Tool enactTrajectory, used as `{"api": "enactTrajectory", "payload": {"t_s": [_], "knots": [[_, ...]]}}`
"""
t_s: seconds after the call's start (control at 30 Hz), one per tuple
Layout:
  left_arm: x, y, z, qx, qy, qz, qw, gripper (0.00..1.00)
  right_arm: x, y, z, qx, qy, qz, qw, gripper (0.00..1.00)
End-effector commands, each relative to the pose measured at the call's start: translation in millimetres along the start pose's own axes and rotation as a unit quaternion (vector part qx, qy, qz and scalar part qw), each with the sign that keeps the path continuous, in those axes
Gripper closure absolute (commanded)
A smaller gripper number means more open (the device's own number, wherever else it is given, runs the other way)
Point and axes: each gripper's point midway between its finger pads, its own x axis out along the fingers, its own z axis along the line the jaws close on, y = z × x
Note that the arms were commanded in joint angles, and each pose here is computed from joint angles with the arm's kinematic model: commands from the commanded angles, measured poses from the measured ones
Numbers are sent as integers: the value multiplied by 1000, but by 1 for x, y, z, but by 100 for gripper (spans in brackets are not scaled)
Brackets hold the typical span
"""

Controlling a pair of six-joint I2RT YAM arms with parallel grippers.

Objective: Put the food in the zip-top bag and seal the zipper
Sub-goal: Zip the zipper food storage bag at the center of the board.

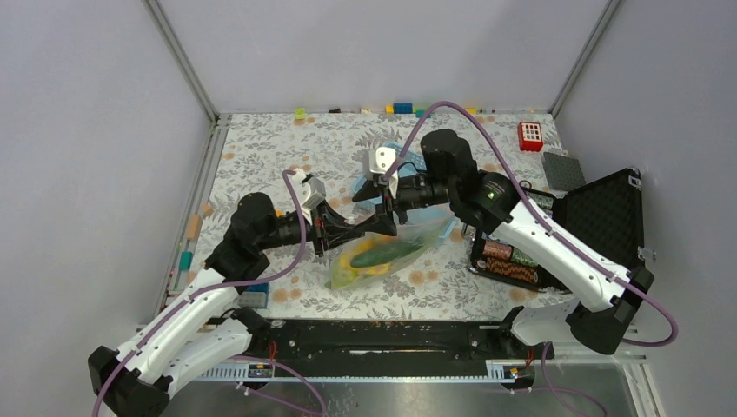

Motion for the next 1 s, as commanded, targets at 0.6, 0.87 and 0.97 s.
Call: {"api": "enactTrajectory", "payload": {"t_s": [0.6,0.87,0.97], "knots": [[-3,-32,-10,60,4,-42,997,100,15,9,9,16,-27,31,999,82],[-16,-43,-5,76,-43,-88,992,100,6,21,4,15,6,55,998,86],[-21,-44,-6,77,-51,-101,991,100,2,24,5,13,11,63,998,86]]}}
